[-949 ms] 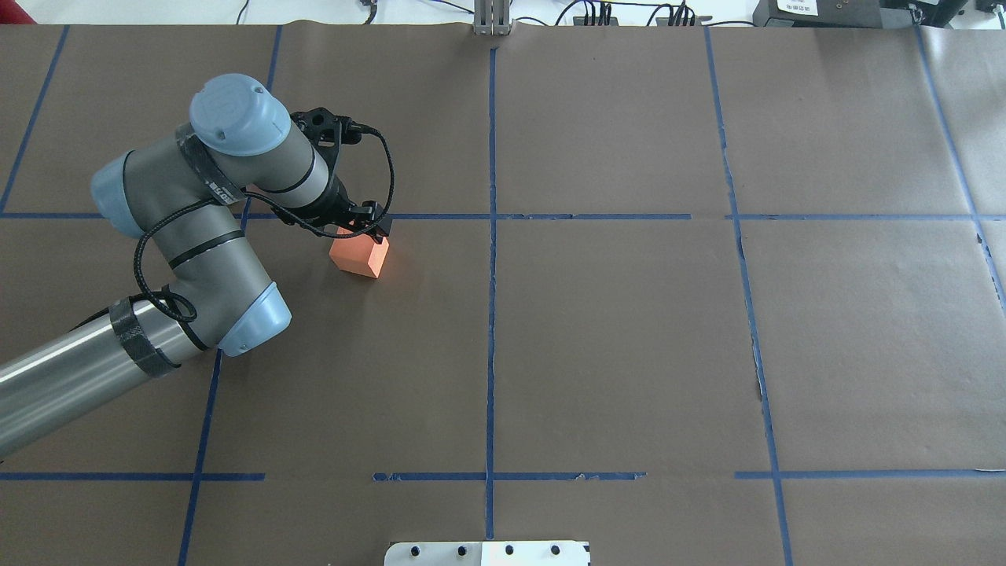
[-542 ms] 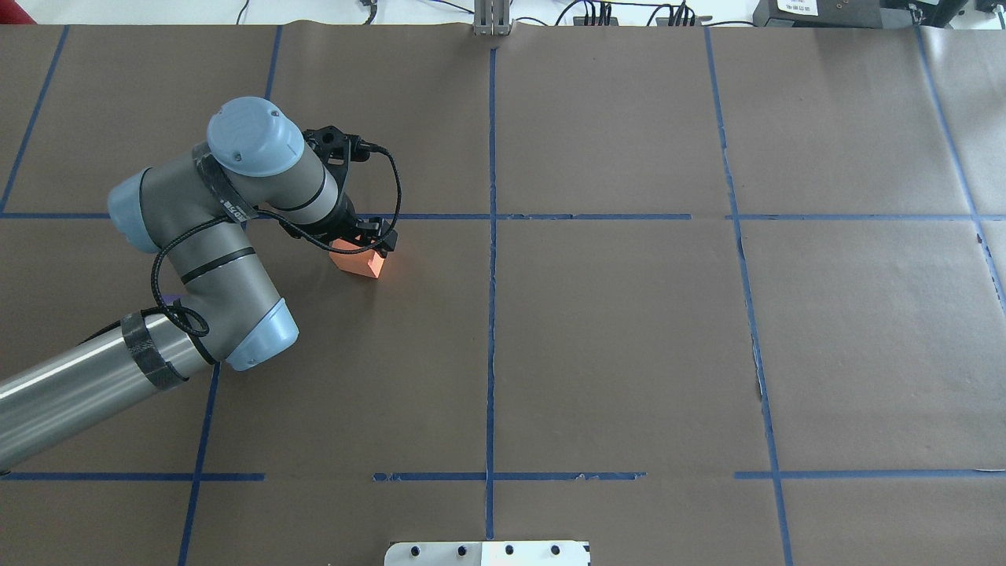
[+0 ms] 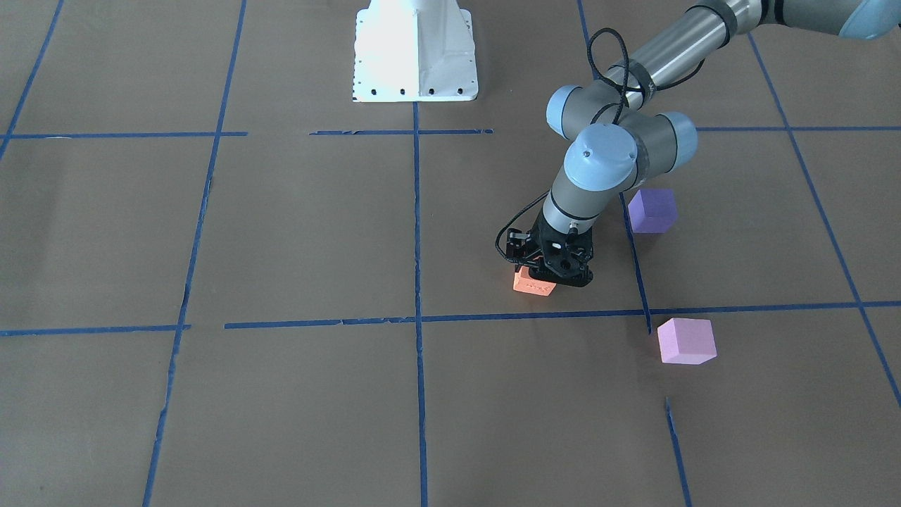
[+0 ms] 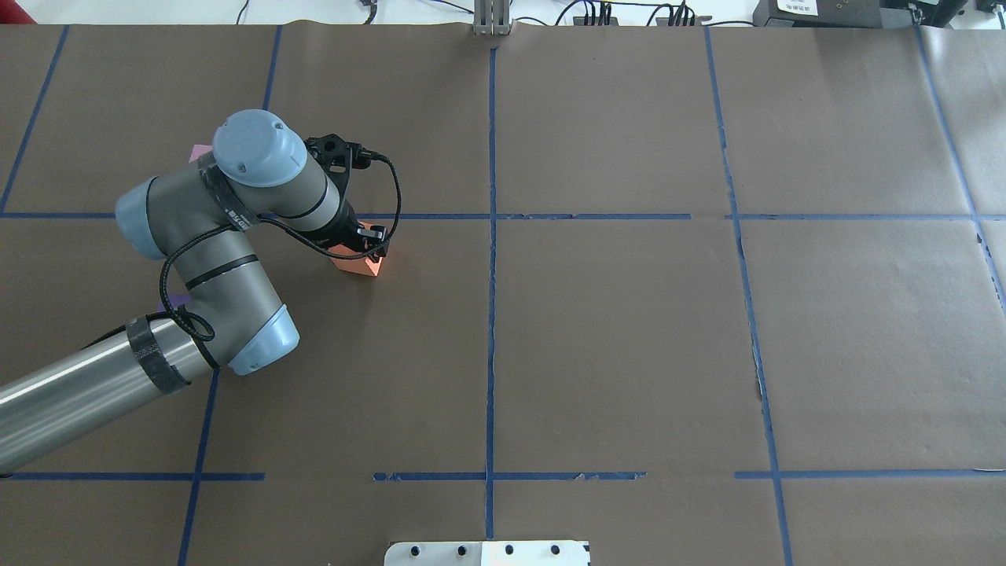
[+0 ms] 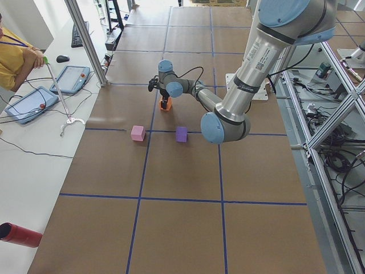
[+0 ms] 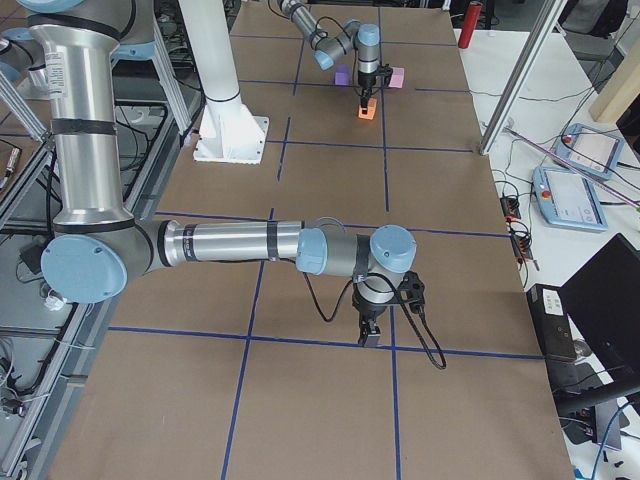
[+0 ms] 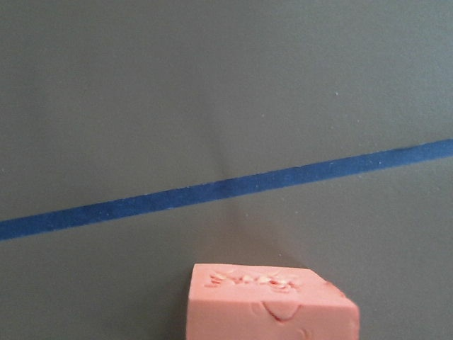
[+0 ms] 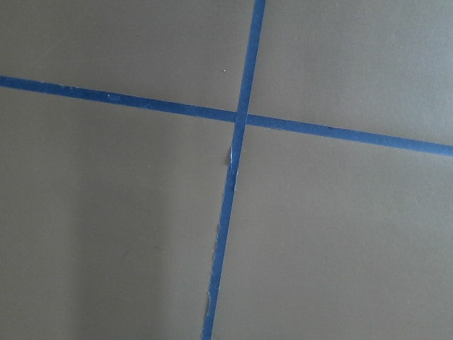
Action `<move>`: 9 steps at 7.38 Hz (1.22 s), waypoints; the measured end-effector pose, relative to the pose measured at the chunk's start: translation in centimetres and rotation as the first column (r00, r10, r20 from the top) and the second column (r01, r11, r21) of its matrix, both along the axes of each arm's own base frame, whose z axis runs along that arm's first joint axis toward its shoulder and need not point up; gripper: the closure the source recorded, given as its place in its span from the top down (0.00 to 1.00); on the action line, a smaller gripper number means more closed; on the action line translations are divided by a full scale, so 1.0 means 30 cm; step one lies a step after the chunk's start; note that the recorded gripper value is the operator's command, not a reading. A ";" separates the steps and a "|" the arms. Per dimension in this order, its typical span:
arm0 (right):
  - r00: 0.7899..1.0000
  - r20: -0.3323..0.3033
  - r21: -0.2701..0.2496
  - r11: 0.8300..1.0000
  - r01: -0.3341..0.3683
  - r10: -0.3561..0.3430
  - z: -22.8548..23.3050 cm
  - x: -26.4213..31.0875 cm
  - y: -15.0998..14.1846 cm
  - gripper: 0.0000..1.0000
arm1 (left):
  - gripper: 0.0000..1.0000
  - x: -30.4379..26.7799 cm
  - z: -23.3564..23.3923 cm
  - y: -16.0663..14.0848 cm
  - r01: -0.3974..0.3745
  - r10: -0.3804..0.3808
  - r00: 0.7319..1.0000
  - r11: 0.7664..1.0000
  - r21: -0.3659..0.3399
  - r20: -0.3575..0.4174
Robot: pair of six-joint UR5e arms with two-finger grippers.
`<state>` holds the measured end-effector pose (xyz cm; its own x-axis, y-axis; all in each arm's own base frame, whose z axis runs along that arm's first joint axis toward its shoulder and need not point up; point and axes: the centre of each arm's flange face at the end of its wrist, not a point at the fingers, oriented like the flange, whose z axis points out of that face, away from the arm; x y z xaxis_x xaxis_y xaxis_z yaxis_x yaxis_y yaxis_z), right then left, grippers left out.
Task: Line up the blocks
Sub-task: 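Carry the orange cube with the left gripper toward the pink cube, then lower the orange cube between the pink and purple cubes, open left gripper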
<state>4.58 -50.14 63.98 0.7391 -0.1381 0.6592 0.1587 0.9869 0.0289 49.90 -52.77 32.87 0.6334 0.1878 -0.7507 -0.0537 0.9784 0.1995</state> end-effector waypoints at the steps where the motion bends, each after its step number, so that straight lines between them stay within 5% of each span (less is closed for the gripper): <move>1: 1.000 0.000 0.000 1.000 0.000 0.000 0.000 0.000 0.000 1.00 | 0.37 -0.032 0.007 -0.012 0.010 -0.010 1.000 1.000 -0.002 0.000; 3: 1.000 0.000 0.000 1.000 0.000 0.000 0.000 0.000 0.000 1.00 | 0.37 -0.215 0.073 -0.058 0.062 -0.062 0.998 0.997 -0.048 -0.003; 6: 1.000 0.000 0.000 1.000 0.000 0.000 0.000 0.000 0.000 1.00 | 0.37 -0.565 0.378 -0.098 0.132 -0.125 0.991 0.977 -0.169 0.054; 9: 1.000 0.000 0.000 1.000 0.001 -0.001 0.000 -0.001 0.000 1.00 | 0.41 -0.611 0.477 -0.090 0.134 -0.121 0.990 0.973 -0.189 0.078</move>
<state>4.55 -50.13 63.99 0.7390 -0.1385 0.6593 0.1593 0.9868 0.0286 31.58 -55.47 47.18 0.6915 -0.0419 -0.7212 0.0672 0.9977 0.0065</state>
